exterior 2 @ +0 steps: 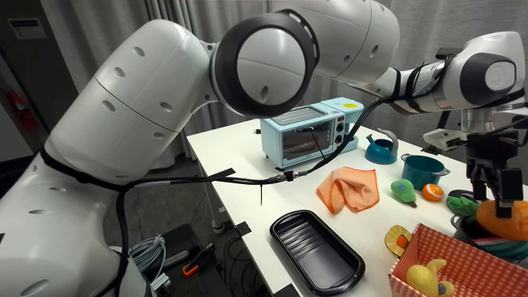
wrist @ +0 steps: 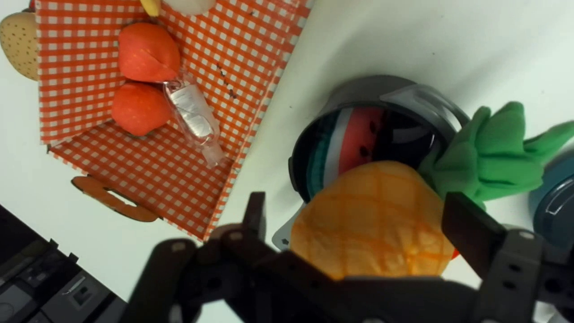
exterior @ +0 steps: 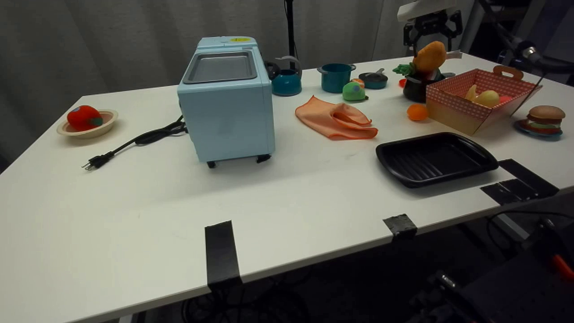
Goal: Take the pineapple plush toy from the black pot and put it on the oven tray
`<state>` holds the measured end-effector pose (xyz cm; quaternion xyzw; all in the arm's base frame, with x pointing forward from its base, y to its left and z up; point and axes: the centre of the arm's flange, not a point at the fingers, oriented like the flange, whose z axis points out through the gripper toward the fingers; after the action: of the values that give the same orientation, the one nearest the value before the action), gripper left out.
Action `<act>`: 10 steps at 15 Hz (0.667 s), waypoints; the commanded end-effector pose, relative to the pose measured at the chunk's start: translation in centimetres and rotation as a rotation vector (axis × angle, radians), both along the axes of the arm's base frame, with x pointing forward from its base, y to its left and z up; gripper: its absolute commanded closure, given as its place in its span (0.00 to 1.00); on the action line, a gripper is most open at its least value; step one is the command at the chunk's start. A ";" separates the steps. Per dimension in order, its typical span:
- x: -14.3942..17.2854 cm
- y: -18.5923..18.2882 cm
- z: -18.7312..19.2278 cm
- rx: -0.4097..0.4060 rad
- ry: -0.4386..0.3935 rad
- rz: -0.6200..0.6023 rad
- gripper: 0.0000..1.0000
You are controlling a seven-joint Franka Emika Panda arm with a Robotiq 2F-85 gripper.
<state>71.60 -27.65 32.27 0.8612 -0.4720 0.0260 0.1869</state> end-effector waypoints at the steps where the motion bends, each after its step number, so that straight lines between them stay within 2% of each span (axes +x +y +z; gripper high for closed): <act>1: 3.0 -1.6 0.0 -0.002 -0.052 -0.042 0.00; 3: 3.0 -1.7 -0.3 -0.013 -0.065 -0.039 0.00; 4: 3.1 -1.7 -0.5 -0.017 -0.069 -0.038 0.25; 5: 3.1 -1.8 -0.6 -0.016 -0.073 -0.038 0.26; 10: 3.2 -1.8 -0.9 -0.019 -0.092 -0.029 0.66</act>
<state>73.17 -28.48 31.33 0.8530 -0.4850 0.0521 0.1858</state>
